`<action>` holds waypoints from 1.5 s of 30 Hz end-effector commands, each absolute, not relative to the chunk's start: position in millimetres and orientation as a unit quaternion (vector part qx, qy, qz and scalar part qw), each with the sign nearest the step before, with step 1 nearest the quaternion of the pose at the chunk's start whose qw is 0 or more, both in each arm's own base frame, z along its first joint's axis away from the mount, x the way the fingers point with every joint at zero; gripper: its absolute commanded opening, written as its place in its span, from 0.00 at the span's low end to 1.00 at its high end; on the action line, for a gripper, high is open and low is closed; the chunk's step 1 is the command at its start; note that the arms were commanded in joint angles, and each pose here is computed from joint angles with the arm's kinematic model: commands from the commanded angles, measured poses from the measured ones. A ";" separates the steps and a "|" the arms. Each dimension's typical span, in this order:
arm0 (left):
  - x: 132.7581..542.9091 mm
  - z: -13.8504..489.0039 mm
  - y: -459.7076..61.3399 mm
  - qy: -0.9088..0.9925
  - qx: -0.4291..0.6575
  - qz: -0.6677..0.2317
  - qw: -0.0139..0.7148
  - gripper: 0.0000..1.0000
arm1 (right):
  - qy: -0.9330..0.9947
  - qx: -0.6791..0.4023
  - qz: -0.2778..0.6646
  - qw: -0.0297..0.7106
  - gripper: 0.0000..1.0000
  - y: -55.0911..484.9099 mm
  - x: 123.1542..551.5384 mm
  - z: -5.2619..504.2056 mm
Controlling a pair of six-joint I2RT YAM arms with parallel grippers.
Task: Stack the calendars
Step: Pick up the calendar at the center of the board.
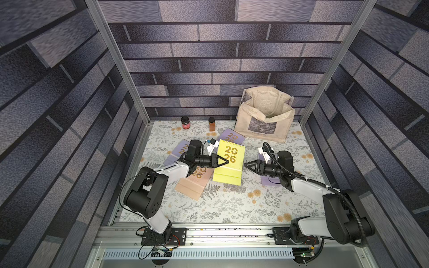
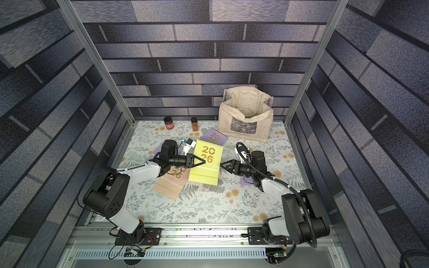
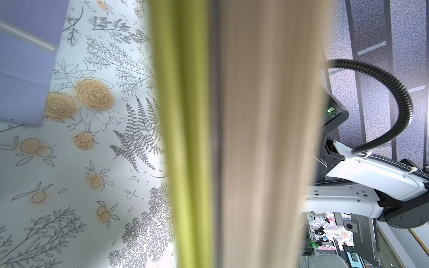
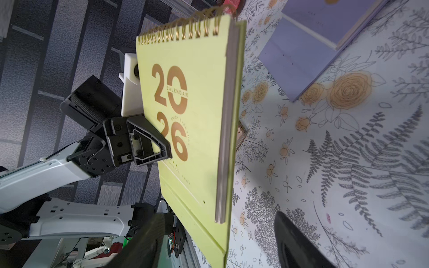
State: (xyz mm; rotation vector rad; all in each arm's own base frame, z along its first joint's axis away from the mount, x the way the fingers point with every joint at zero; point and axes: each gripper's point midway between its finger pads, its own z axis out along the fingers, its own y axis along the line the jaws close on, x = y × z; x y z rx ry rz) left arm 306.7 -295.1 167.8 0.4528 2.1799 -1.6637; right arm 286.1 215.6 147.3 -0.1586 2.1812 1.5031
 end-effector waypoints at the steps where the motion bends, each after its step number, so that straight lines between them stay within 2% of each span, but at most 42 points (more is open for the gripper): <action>1: 301.4 201.3 -302.4 0.742 0.195 -0.610 0.201 0.00 | 0.775 -0.090 0.571 0.257 0.75 224.5 288.6 163.8; 15: 289.3 221.2 -316.9 0.720 0.219 -0.629 0.194 0.00 | 0.725 -0.111 0.626 0.266 0.69 250.7 298.5 177.6; 27: 289.7 234.0 -318.1 0.707 0.225 -0.639 0.202 0.02 | 0.687 -0.119 0.671 0.253 0.44 266.2 294.6 185.8; 32: 289.3 234.0 -317.1 0.708 0.225 -0.638 0.203 0.05 | 0.691 -0.120 0.667 0.250 0.26 266.7 291.5 184.6; 39: 288.0 238.8 -314.7 0.708 0.228 -0.635 0.210 0.19 | 0.691 -0.126 0.668 0.247 0.03 267.6 286.0 184.9; 42: 287.6 237.0 -313.8 0.711 0.229 -0.631 0.208 0.28 | 0.688 -0.131 0.669 0.248 0.00 268.1 284.2 189.9; 44: 288.1 235.7 -312.2 0.714 0.228 -0.628 0.207 0.46 | 0.686 -0.135 0.671 0.249 0.00 268.3 282.1 193.8; 45: 288.9 235.6 -310.9 0.715 0.227 -0.627 0.210 0.52 | 0.684 -0.136 0.671 0.250 0.00 267.9 281.3 196.3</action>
